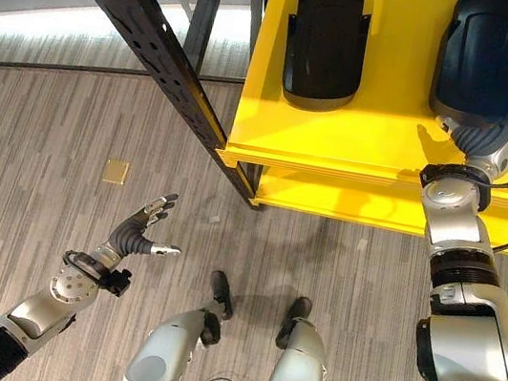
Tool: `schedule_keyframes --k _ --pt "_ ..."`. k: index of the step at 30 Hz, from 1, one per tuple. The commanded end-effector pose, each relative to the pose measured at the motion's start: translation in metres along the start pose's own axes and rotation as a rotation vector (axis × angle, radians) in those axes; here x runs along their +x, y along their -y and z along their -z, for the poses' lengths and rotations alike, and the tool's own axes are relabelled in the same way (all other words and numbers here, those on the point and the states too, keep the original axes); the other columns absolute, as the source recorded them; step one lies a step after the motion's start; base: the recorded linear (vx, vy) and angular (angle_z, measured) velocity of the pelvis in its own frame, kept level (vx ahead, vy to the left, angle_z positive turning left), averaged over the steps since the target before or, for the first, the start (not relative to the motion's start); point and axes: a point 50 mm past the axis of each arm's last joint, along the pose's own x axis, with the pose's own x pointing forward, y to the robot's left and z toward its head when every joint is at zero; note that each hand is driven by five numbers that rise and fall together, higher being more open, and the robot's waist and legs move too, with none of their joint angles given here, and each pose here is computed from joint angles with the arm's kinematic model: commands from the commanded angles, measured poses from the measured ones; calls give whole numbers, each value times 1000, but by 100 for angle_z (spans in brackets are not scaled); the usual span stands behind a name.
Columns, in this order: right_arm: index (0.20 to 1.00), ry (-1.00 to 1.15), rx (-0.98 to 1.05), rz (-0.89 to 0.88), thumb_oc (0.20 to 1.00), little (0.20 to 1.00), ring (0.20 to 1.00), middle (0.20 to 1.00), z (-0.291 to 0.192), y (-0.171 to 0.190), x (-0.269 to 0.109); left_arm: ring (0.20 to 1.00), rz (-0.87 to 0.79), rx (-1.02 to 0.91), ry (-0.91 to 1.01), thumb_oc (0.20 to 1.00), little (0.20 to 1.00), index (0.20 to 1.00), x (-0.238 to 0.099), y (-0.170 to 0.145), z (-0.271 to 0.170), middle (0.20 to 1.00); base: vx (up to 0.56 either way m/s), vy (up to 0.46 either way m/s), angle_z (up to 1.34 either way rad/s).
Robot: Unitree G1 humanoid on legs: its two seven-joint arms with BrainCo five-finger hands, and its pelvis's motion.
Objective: Move parts from the plastic box to the shelf.
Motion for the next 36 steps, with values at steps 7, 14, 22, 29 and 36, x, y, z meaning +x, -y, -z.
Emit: schedule_keyframes --k 7,14,22,29,36 --pt "1000 99 17 101 1000 1000 1000 1000 -34 26 23 1000 35 2 93 1000 1000 1000 -2 2 -16 1000 0 0 0" --pt "1000 128 -2 186 1000 1000 1000 1000 -36 31 24 1000 31 1 93 1000 1000 1000 -2 2 -16 1000 0 0 0" --pt "1000 228 28 260 1000 1000 1000 1000 -40 31 9 1000 17 -25 94 1000 1000 1000 -5 6 -15 1000 4 9 -2" --pt "1000 414 87 353 1000 1000 1000 1000 -53 31 -18 1000 -20 -41 84 1000 1000 1000 -8 9 -11 1000 17 41 -5" --pt "1000 594 162 374 1000 1000 1000 1000 -71 33 -47 1000 -49 -58 74 1000 1000 1000 -11 11 -7 1000 7 33 -11"
